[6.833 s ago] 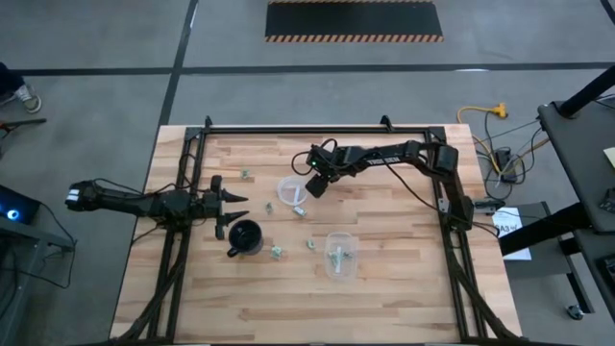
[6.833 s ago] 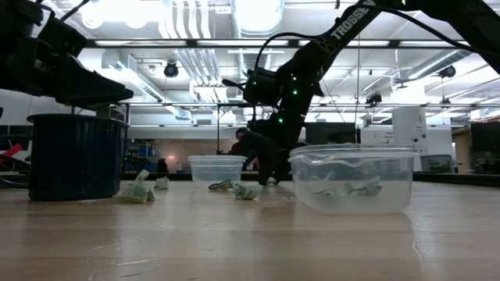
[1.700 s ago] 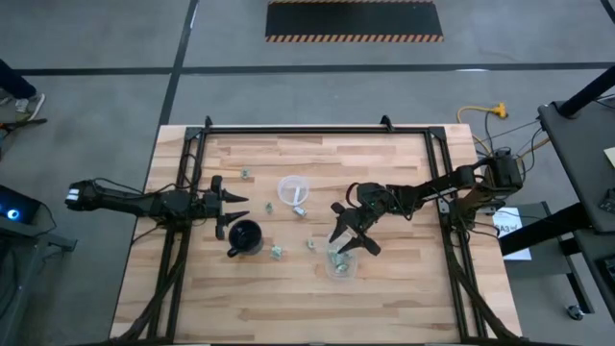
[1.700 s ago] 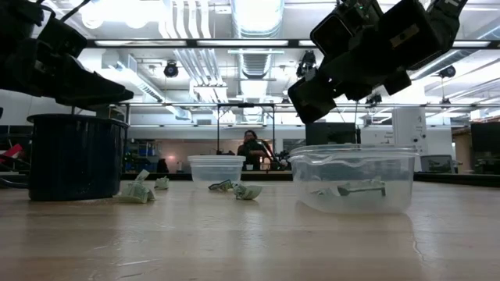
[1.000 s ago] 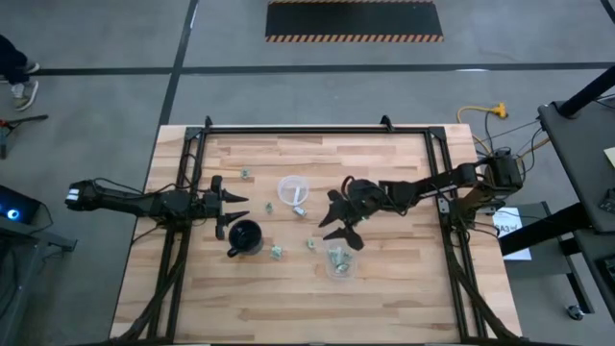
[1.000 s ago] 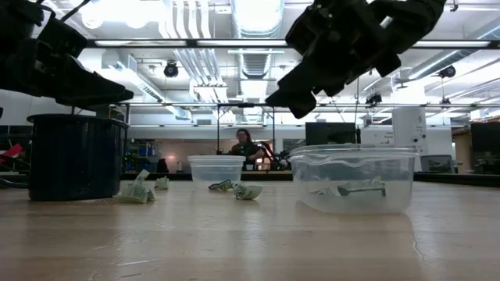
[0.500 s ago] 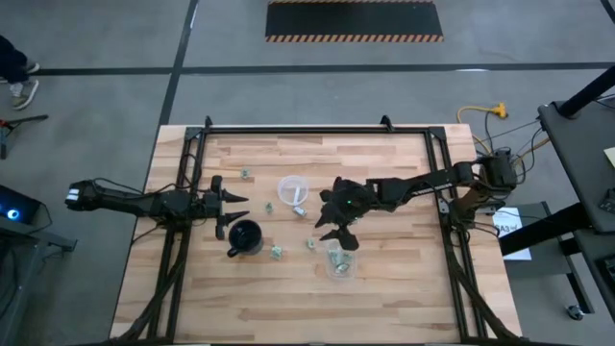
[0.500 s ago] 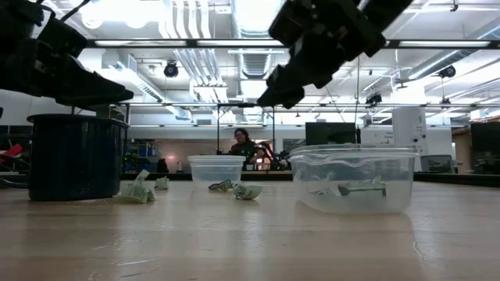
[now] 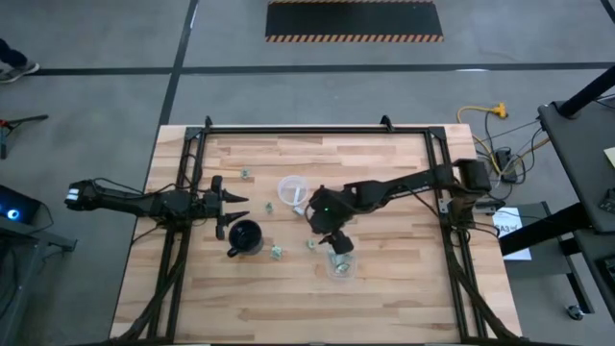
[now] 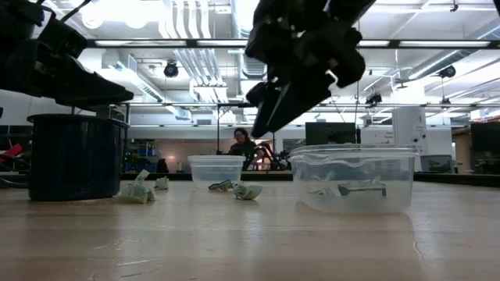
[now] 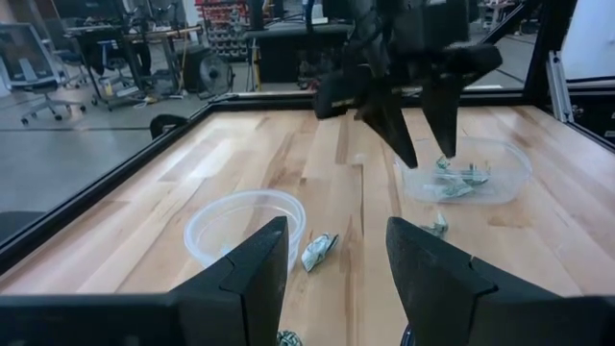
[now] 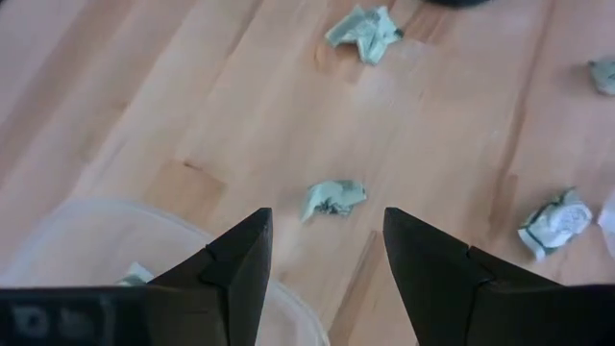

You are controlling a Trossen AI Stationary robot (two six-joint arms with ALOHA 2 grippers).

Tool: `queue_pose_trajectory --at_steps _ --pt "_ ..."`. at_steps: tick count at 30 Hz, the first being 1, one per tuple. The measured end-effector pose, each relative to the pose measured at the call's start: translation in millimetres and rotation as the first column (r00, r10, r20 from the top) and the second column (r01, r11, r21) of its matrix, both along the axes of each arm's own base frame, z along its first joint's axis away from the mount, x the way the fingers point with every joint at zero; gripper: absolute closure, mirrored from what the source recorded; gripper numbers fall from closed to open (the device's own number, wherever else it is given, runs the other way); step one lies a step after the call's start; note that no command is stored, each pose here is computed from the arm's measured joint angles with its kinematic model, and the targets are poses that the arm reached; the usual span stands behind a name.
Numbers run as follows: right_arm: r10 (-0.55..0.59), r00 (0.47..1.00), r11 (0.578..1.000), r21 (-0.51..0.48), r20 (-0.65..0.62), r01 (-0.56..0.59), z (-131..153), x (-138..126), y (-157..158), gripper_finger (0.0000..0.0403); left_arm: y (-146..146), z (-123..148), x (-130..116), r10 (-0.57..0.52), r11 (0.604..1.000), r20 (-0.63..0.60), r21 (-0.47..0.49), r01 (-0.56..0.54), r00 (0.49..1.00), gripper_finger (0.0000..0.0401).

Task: Pick and place items into bin
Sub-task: Put the stevia packet into the rectangular transparent bin

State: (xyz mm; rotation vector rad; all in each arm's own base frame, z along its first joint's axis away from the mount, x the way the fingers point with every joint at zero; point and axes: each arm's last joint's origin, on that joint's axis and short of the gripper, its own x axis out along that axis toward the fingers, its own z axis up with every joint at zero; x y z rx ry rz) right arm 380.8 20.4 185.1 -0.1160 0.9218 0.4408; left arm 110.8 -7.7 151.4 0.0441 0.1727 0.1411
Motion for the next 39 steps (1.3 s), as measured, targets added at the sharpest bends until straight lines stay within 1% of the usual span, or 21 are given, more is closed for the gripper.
queue_pose_trajectory --at_steps 9,14,16,22,31,35,39 --pt "0.084 0.994 0.995 -0.046 -0.065 -0.088 -19 29 2 0.0211 0 0 0 -0.001 1.000 -0.001 0.000 0.001 1.000 0.0239" --pt "0.145 0.978 0.986 -0.065 -0.151 -0.156 -34 42 6 0.0211 0 0 0 0.000 1.000 -0.001 0.000 0.000 1.000 0.0239" --pt "0.152 0.971 0.984 -0.063 -0.187 -0.166 -38 45 6 0.0211 0 0 0 0.000 1.000 -0.001 0.000 0.000 1.000 0.0239" --pt "0.152 0.967 0.984 -0.061 -0.204 -0.167 -43 51 7 0.0211 0 0 0 0.000 1.000 -0.001 0.000 0.000 1.000 0.0239" --pt "0.153 0.966 0.983 -0.066 -0.206 -0.170 -44 51 9 0.0211 0 0 0 0.000 1.000 -0.001 0.000 0.000 1.000 0.0239" --pt "0.124 0.964 0.983 -0.101 -0.237 -0.152 -45 49 9 0.0211 0 0 0 0.000 1.000 0.000 0.000 0.000 1.000 0.0239" --pt "0.072 0.958 0.992 -0.084 -0.278 -0.099 -43 47 10 0.0211 0 0 0 0.000 1.000 0.000 0.000 0.000 1.000 0.0239"
